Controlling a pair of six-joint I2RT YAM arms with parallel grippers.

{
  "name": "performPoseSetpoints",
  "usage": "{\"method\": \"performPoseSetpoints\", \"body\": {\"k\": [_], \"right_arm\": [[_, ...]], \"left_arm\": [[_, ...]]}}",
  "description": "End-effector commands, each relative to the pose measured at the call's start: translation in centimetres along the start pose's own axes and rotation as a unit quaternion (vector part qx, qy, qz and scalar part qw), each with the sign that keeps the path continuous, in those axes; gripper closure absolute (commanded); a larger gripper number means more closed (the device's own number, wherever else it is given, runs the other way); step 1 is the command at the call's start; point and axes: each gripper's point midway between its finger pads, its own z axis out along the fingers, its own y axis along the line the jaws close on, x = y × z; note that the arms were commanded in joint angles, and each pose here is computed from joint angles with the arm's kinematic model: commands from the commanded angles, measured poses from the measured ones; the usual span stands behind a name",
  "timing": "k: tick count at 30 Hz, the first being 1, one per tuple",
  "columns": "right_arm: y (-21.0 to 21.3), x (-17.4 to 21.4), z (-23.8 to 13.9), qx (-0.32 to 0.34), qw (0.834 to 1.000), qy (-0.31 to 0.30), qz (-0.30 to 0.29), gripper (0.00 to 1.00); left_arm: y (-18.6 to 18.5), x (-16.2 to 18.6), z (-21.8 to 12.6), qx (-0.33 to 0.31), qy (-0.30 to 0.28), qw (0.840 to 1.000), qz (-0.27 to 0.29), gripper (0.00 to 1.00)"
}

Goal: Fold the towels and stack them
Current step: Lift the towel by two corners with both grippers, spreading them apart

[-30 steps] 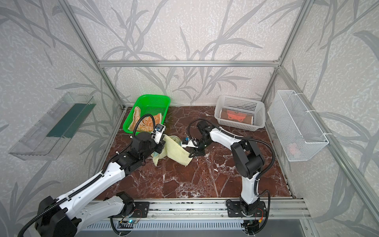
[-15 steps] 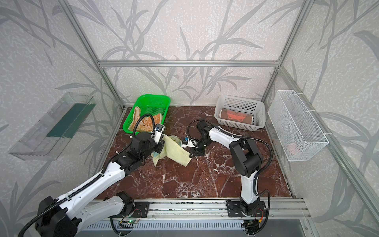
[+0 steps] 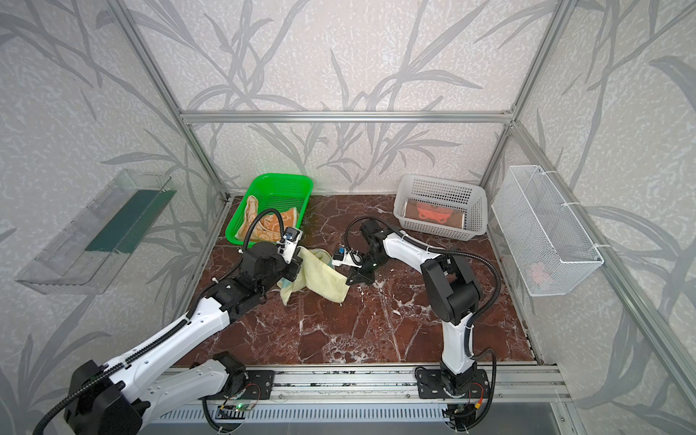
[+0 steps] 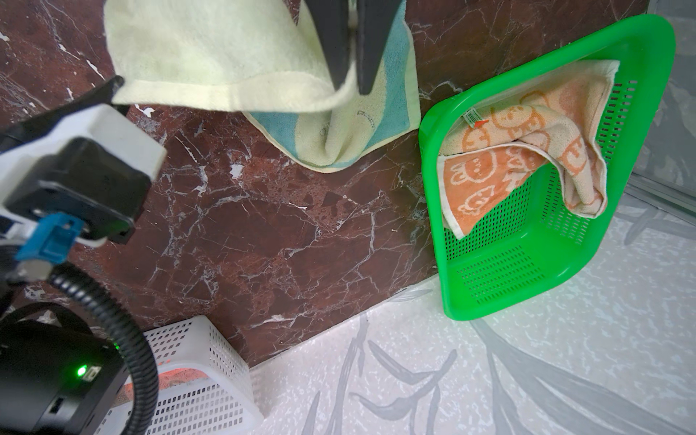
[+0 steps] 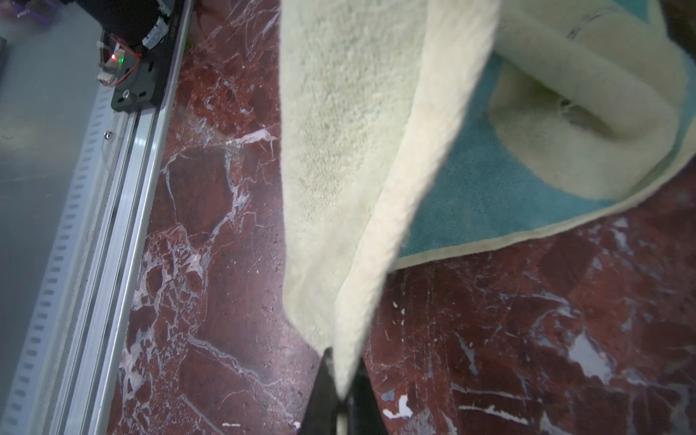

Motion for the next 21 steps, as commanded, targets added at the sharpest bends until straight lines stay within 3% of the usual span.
{"method": "performPoseSetpoints", "body": {"k": [1,4,7,14,21], "right_arm": [[-4.3,-1.7,-2.6,0.093,0.988,-0.02,0.118,1.0],[-6.8,-1.8,-5.2,0.143,0.966,-0.029,0.213,1.0],[-7.9,-2.4,-8.0,0.189,0.952,-0.048,0.235,1.0],[-8.3,-5.6,-16.6,0.314,0.92,-0.108,0.206,1.0],[-5.0,-10.4,-26.0,0.389,0.889,-0.19,0.148,1.0]], "left_arm": [[0.8,0.1,-0.1,-0.019,0.003,1.0,-0.014,1.0],[1.3,-0.3,0.0,-0.029,0.01,0.999,-0.028,1.0],[1.5,-1.0,0.4,-0.036,0.021,0.998,-0.046,1.0],[1.9,-5.2,1.5,-0.039,0.033,0.996,-0.072,1.0],[1.7,-13.5,-0.5,0.006,-0.032,0.996,-0.082,1.0]]}}
